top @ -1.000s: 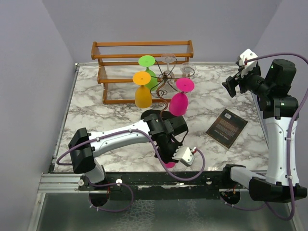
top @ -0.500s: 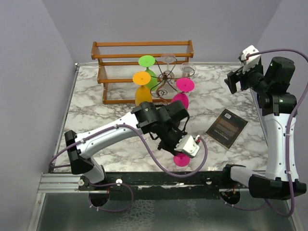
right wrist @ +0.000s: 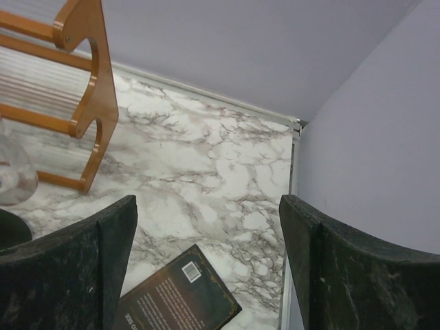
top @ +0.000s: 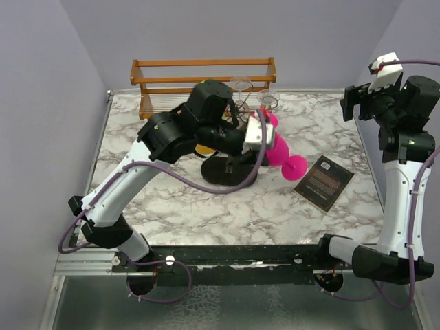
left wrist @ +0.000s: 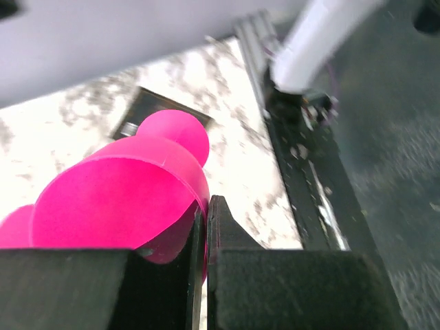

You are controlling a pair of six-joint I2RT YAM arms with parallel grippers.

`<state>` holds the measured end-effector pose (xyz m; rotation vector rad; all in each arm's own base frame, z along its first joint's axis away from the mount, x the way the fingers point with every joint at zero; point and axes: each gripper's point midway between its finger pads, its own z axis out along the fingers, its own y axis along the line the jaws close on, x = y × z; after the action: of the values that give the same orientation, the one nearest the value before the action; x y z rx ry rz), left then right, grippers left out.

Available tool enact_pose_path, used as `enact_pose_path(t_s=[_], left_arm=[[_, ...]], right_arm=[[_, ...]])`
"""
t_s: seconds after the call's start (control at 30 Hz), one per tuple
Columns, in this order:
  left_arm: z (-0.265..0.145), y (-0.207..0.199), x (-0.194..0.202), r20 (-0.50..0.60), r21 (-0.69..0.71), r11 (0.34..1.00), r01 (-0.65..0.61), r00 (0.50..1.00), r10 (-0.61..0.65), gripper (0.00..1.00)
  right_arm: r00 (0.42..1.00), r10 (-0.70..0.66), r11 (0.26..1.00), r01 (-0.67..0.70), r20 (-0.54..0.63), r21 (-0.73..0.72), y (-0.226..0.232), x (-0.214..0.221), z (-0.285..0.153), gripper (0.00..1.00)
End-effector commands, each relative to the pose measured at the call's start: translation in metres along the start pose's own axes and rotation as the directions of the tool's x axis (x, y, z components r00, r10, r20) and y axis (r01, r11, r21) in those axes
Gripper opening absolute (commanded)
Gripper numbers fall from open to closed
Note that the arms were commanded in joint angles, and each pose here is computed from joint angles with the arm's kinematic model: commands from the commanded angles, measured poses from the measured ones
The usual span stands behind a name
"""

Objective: Place the wine glass upside down on the wine glass rack

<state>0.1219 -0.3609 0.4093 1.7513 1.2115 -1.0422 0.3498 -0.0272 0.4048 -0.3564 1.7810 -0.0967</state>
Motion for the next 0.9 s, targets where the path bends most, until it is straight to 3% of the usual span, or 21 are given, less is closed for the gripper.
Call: enact_pose_path(t_s=[0.0,0.2,0.4,0.87], left_arm=[[-0.051,0.043,-0.076,0.259,-0.219,0.974,0.05,0.966,0.008,0.0],[-0.116,0.09,-0.119,0.43,-0.423,0.889,0.173,0.903,0.029,0.0],[-0.162,0.128,-0.127,0.502,-0.568,0.773,0.283,0.863,0.052,0.0],[-0.164,0.156,-0.125,0.47,-0.623,0.748,0.227,0.874,0.126,0.0]], right_arm=[[0.992,0.056,0.995,-0.064,0.11,0.075,-0.019,-0.044,-0.012,0.82],[0.975,0.121,0.992,-0.112,0.185,-0.061,0.0,-0.079,-0.016,0.78],[0.955,0.199,0.938,-0.121,0.221,-0.324,0.042,-0.102,-0.015,0.74],[0.907,0.293,0.74,-0.016,0.301,-0.673,0.148,-0.166,-0.017,0.68]])
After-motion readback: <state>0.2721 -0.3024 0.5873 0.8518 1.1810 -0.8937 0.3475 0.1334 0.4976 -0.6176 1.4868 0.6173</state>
